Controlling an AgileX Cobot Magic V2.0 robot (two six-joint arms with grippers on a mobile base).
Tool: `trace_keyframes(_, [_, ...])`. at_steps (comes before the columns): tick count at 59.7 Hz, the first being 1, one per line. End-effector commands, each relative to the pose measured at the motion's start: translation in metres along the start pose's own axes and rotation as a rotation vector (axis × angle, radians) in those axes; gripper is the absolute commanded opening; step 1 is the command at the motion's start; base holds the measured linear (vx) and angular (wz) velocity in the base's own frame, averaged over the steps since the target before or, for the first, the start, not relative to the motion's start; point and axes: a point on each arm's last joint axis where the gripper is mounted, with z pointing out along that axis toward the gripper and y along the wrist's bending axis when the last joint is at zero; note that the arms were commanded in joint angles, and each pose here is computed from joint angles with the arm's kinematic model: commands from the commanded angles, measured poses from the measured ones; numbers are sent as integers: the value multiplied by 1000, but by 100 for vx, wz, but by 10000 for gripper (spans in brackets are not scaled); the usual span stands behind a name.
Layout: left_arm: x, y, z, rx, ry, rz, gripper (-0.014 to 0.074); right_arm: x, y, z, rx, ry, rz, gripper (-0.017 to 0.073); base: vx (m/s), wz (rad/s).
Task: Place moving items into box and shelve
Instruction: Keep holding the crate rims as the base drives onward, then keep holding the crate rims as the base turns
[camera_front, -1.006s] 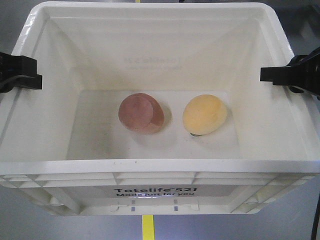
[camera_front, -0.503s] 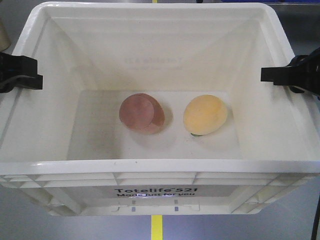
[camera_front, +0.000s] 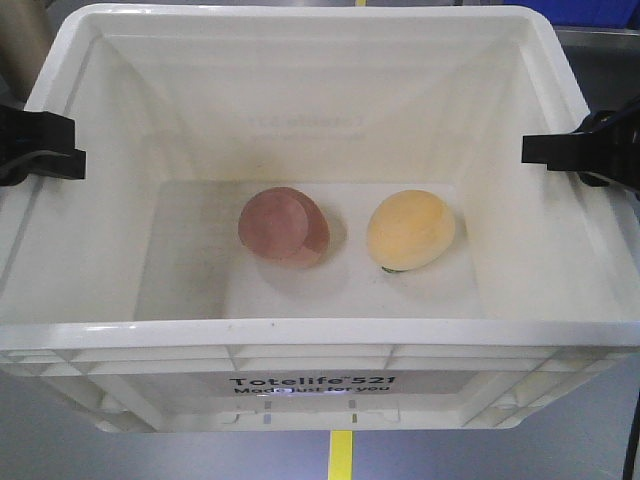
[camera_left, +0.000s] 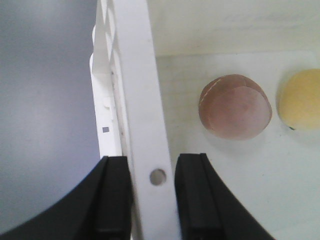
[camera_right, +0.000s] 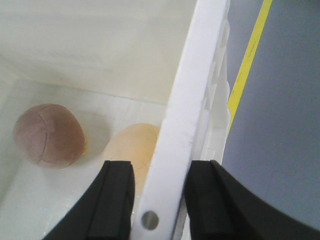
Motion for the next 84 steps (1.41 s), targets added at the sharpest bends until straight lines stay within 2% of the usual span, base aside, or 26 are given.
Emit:
trace_keyframes(1, [-15,-9,-23,73,-189,14,-3,-21,5,-19,-1,-189,-17,-6,27,19])
trace_keyframes(17, [-15,-9,-23,73,-189,14,-3,-21,5,-19,-1,-189,-17,-6,31,18])
trace_keyframes(84, [-15,-9,-23,74,-189,14,-3,-21,5,-19,-1,-189,-17,-6,49,-4])
